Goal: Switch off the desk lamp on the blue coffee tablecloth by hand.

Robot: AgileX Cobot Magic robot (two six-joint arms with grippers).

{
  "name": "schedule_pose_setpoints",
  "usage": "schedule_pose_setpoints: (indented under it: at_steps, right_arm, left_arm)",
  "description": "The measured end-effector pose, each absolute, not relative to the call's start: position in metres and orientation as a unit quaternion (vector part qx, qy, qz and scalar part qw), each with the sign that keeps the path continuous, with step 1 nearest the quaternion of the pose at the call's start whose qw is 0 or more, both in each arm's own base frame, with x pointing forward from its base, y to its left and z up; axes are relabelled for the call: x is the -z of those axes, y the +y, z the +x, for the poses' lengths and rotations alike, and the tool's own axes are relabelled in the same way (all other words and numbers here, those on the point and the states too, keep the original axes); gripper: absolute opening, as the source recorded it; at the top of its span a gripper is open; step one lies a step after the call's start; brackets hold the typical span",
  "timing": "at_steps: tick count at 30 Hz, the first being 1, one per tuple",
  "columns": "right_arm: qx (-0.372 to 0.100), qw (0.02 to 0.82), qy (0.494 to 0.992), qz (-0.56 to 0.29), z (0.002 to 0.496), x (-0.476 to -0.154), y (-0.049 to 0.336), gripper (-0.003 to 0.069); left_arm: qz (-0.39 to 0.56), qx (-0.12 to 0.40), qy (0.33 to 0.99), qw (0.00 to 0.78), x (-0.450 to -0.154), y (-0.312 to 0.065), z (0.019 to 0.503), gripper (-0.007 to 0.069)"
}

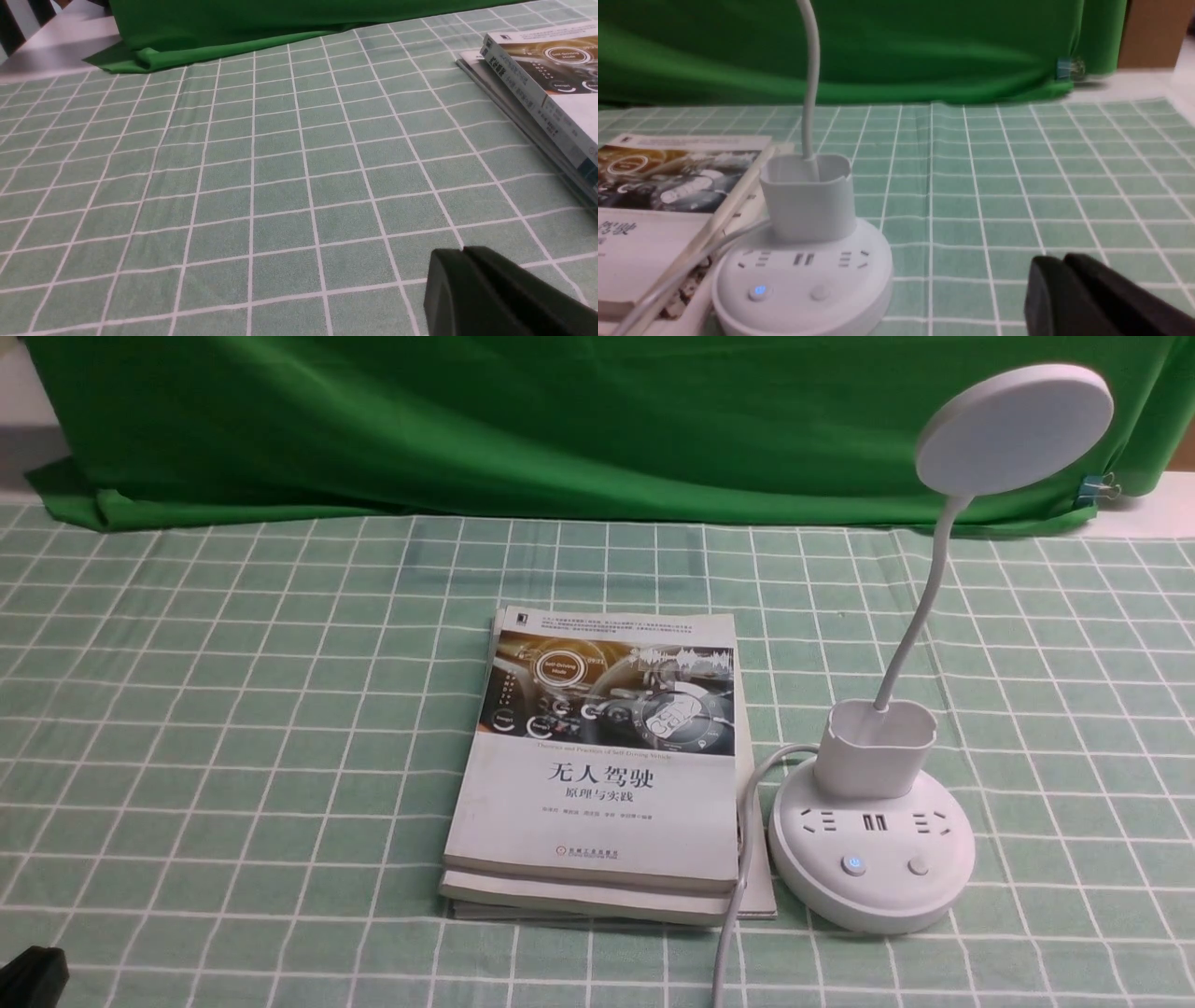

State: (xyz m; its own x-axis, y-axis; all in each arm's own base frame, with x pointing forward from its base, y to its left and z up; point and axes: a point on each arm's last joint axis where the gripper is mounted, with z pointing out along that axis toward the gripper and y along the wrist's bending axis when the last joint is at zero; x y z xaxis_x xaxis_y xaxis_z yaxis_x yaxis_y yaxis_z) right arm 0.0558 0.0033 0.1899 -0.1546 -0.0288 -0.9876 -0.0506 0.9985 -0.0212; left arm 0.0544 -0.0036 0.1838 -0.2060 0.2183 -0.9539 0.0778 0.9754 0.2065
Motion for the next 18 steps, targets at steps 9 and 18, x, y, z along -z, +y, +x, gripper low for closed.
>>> schedule_pose_setpoints:
  at_steps: [9, 18]
  right_arm:
    - [0.002, 0.650, 0.759, -0.037, 0.0557, -0.1899, 0.0031, 0.0032]
    - [0.003, 0.650, 0.759, -0.038, 0.0557, -0.1899, 0.0031, 0.0039]
  left_arm:
    - [0.096, -0.056, 0.774, 0.623, -0.1838, -0.0036, 0.0544, 0.0000]
    - [0.096, -0.056, 0.774, 0.623, -0.1838, -0.0036, 0.0544, 0.0000]
